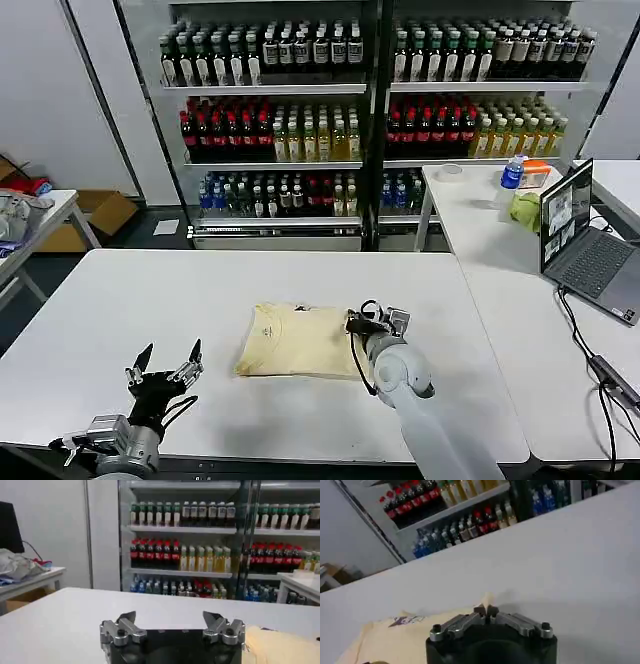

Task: Fold and organize the clothes.

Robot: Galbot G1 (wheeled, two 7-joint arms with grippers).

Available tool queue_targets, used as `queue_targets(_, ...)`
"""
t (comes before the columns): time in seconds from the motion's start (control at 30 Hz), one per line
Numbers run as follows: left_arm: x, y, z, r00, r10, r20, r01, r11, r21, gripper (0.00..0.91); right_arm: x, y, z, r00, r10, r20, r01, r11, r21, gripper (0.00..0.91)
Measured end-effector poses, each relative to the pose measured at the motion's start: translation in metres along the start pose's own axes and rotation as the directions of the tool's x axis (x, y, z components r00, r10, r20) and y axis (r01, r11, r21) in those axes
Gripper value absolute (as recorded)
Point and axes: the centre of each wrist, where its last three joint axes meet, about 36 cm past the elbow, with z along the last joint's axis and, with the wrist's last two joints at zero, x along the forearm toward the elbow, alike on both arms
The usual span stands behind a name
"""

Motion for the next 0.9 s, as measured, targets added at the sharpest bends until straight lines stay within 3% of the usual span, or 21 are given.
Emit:
queue_targets(0.47, -0.001, -0.004, -0.001, 1.0, 0.022, -0.002, -0.022, 1.0, 0.001, 0.907, 0.06, -0.029, 0.037, 0.953, 0.004, 0.304, -0.108, 0.939, 0.327, 0.907)
queue_targets(0.9, 0.001, -0.013, -0.007, 0.998, 0.068, -0.001, -0.068, 0.998, 0.014, 0.907, 0.139, -0.057, 0.067, 0.895, -0.007, 0.445, -0.198, 0.889, 0.413, 0.907)
